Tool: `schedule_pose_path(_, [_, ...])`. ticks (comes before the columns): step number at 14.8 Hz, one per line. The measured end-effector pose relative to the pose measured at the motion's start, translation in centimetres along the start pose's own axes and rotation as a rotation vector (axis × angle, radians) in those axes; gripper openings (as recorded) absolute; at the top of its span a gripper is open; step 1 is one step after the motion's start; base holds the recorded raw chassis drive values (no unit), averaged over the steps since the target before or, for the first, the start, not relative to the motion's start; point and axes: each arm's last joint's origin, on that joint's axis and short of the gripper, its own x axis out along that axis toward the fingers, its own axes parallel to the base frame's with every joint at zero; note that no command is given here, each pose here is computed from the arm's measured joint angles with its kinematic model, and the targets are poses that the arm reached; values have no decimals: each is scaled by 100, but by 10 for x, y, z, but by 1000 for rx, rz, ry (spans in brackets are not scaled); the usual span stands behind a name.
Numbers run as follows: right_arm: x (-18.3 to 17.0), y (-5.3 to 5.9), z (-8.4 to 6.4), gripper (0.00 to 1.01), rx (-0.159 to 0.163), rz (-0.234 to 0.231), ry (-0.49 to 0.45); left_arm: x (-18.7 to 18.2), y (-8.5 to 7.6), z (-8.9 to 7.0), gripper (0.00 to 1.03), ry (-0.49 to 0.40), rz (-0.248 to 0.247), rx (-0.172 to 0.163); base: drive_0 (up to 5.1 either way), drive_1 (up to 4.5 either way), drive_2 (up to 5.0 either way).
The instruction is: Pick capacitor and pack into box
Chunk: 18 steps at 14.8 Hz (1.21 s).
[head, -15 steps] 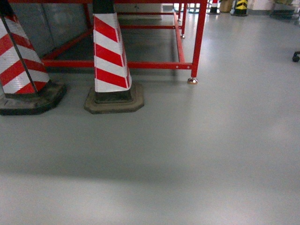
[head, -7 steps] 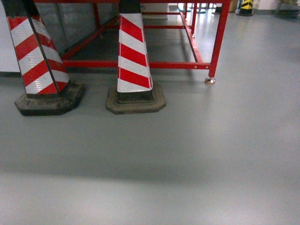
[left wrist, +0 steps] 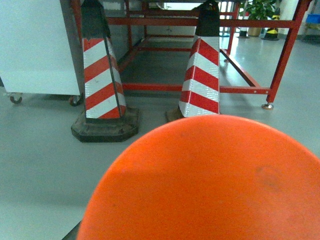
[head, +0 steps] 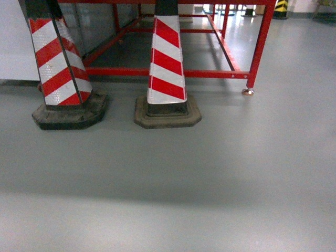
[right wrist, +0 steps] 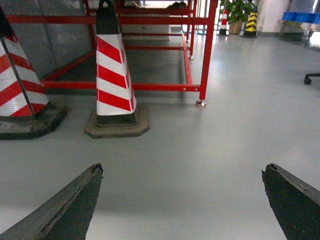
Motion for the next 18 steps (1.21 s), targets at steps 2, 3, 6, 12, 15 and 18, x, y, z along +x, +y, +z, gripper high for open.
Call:
schedule_pose_path(2, [0,0,0,98,0,-2,0,0,0,0,43,1,-3,0,0,0,0])
schedule_pose_path(3, [0,0,-1,98,0,-3,7,0,0,0,43,-2,-5,0,0,0,0])
schedule_pose_path(6, [0,0,-1,98,0,-4,5,0,0,0,43,-1,-4,0,0,0,0])
schedule_pose_path(12, [0,0,-1,98,0,-4,6,0,0,0,43,-2,-5,0,2,138,-133])
schedule_pose_path(15, [0,0,0,98,0,-4,4,0,0,0,43,-1,-3,0,172,157,-334])
schedule_pose_path(18, [0,0,0,98,0,-4,5,0,0,0,43,-2,-3,0,261,239,-499])
